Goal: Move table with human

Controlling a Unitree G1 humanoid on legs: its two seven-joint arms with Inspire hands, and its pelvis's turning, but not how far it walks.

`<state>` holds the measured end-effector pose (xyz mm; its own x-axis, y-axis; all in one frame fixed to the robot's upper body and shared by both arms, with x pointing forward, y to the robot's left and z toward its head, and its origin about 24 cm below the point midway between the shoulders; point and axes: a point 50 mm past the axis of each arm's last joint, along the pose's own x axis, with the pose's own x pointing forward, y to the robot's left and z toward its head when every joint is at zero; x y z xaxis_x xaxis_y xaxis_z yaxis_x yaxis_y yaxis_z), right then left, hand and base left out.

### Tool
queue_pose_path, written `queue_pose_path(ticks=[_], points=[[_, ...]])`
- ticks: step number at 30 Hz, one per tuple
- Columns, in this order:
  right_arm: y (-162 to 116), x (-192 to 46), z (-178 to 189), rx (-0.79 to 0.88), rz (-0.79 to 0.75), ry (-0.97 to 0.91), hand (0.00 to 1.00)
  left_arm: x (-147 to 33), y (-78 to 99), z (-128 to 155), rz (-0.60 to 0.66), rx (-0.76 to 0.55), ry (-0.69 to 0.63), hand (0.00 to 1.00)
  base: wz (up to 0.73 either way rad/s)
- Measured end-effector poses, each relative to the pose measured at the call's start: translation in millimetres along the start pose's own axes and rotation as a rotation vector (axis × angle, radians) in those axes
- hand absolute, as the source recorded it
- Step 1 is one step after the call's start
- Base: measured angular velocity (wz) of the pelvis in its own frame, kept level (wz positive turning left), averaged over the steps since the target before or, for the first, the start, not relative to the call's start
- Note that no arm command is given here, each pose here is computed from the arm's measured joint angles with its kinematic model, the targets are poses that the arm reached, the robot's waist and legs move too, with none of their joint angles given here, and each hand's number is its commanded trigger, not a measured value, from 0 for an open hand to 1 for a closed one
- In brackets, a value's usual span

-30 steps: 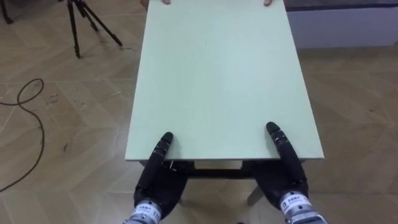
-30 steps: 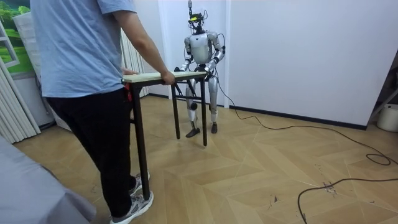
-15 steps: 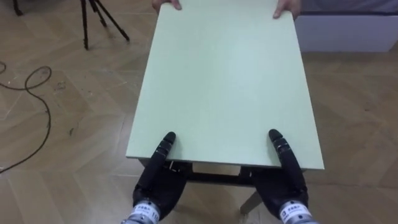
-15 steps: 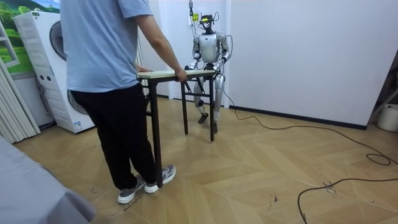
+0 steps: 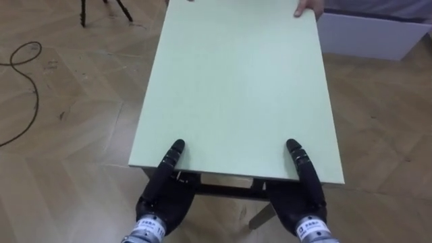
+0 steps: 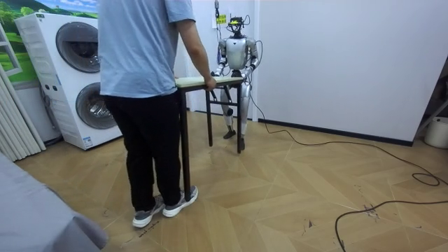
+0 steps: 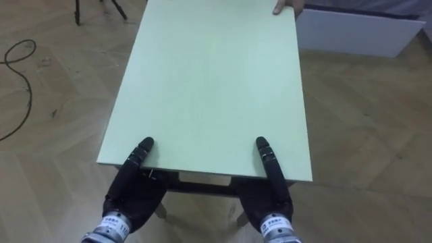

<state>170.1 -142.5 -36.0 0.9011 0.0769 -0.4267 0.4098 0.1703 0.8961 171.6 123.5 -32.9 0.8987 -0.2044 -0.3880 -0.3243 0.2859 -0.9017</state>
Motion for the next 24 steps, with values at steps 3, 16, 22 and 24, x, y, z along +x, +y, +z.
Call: queue_pose_path(ticks=[3, 16, 22, 24], points=[[-3, -1, 2, -0.001, -0.013, 0.000, 1.00, -0.6, 3.0, -5, 0.012, -0.004, 0.019, 1.00, 0.25], [2, 2, 5, -0.089, 0.012, 0.021, 1.00, -9.9, 13.8, -9, 0.023, -0.074, 0.004, 1.00, -0.02], [3, 2, 3, -0.060, 0.024, 0.026, 1.00, -7.7, 11.5, -5, 0.014, -0.058, -0.004, 1.00, 0.25], [4, 2, 4, -0.060, 0.035, 0.025, 1.00, -6.0, 9.5, -4, 0.006, -0.054, -0.010, 1.00, 0.56]])
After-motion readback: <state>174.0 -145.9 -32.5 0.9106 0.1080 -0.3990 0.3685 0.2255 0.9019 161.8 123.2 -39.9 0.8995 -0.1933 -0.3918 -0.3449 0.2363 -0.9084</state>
